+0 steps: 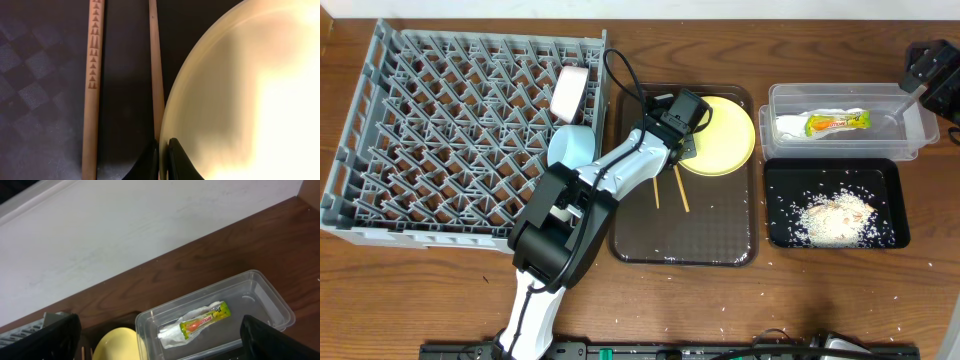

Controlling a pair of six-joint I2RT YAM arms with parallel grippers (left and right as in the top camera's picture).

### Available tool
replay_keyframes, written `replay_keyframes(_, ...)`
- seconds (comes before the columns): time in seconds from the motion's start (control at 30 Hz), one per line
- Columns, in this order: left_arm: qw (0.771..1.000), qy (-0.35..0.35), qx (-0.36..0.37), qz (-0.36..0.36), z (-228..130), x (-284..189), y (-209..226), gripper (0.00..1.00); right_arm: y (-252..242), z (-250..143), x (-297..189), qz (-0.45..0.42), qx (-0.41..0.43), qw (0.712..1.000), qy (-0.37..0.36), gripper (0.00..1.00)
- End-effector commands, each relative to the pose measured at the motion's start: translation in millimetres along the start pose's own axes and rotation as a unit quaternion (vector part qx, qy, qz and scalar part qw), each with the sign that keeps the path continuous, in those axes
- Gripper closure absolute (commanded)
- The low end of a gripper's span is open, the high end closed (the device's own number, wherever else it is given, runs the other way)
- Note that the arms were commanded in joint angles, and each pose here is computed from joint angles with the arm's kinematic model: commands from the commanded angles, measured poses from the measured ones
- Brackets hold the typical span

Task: Sort waste into correct bins and load items into the dishwasher
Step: 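Grasp the yellow plate rim with the left gripper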

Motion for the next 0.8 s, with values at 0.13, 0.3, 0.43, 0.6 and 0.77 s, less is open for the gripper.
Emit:
replay_keyframes(0.13,1.000,-0.014,-0.006,-0.024,15,-28,-8,0.93,-2,2,0,-0.004,0.005,1.000,-0.003,0.01)
replay_keyframes(0.3,0.999,-0.018,-0.008,-0.040,20,-46,-12,0.92,-2,2,0,-0.004,0.005,1.000,-0.003,0.01)
replay_keyframes(0.43,0.997,0.006,-0.011,-0.077,16,-49,-21,0.92,-2,1,0,-0.004,0.005,1.000,-0.003,0.01)
replay_keyframes(0.6,0.990,0.043,-0.031,-0.128,18,-49,-20,0.92,-2,2,0,-0.004,0.005,1.000,-0.003,0.01)
replay_keyframes(0.77,0.979,0.077,-0.060,-0.178,26,-52,-10,0.93,-2,2,0,-0.004,0.005,1.000,-0.003,0.01)
Point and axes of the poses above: each gripper's point midway between its finger pads, its own x axis out along the fingers, its own y axis along the line the jaws close on, z = x × y, the point moved 1 cm from there along -x, back along the fingers, and after that the axes turned 7 degrees about x, right-handed, at the moved point
